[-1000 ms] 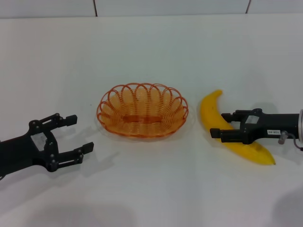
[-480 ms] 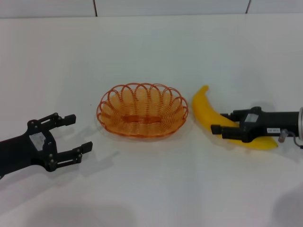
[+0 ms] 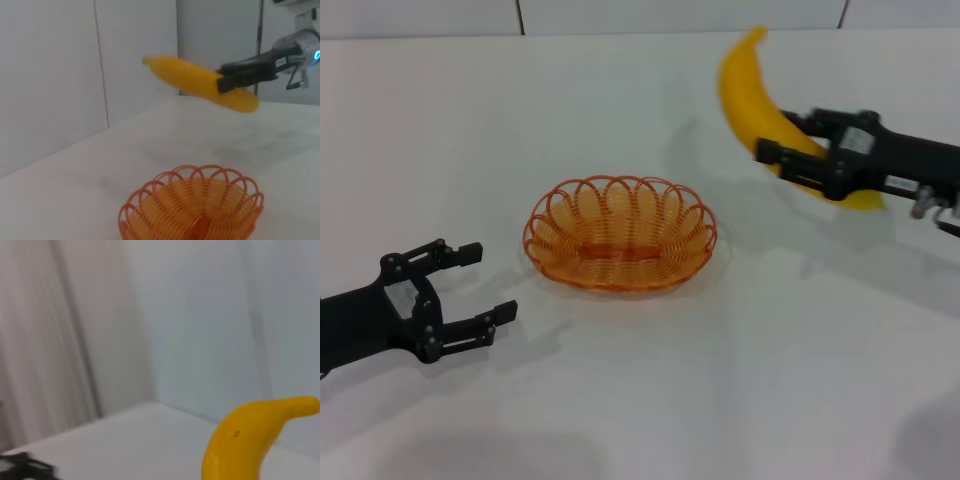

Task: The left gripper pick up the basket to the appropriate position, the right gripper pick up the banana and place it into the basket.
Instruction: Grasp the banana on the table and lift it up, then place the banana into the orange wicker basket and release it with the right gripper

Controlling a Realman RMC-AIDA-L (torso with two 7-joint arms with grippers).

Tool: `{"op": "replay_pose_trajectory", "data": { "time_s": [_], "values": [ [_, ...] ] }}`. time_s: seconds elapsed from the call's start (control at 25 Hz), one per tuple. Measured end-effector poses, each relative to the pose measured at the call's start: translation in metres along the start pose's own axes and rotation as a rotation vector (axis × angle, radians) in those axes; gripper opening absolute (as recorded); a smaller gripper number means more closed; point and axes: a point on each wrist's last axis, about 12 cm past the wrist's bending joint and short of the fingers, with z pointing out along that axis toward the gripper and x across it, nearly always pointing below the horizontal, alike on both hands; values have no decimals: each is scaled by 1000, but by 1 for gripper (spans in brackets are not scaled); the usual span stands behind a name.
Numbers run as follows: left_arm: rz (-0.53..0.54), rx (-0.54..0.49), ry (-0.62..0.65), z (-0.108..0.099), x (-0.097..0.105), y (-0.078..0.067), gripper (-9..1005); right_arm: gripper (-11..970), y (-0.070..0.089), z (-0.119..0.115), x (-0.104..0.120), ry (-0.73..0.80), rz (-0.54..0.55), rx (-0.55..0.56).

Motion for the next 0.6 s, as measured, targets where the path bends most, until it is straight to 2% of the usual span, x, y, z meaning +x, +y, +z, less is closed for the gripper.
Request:
{"op": "replay_pose_trajectory", "data": {
  "time_s": [0.12, 0.32, 0.44, 0.6],
  "values": [
    [-11, -4, -9, 1, 0, -1, 826, 508, 16, 25, 1, -49, -134, -97],
    [-24, -7, -16, 2, 1, -1, 826, 507, 39, 61, 11, -12, -335, -233],
    [-36, -3, -17, 3, 2, -2, 826, 508, 44, 81, 16, 20, -389, -224],
    [-57, -3, -16, 3, 3, -2, 826, 507, 45, 105, 20, 102, -392, -191]
  ]
}}
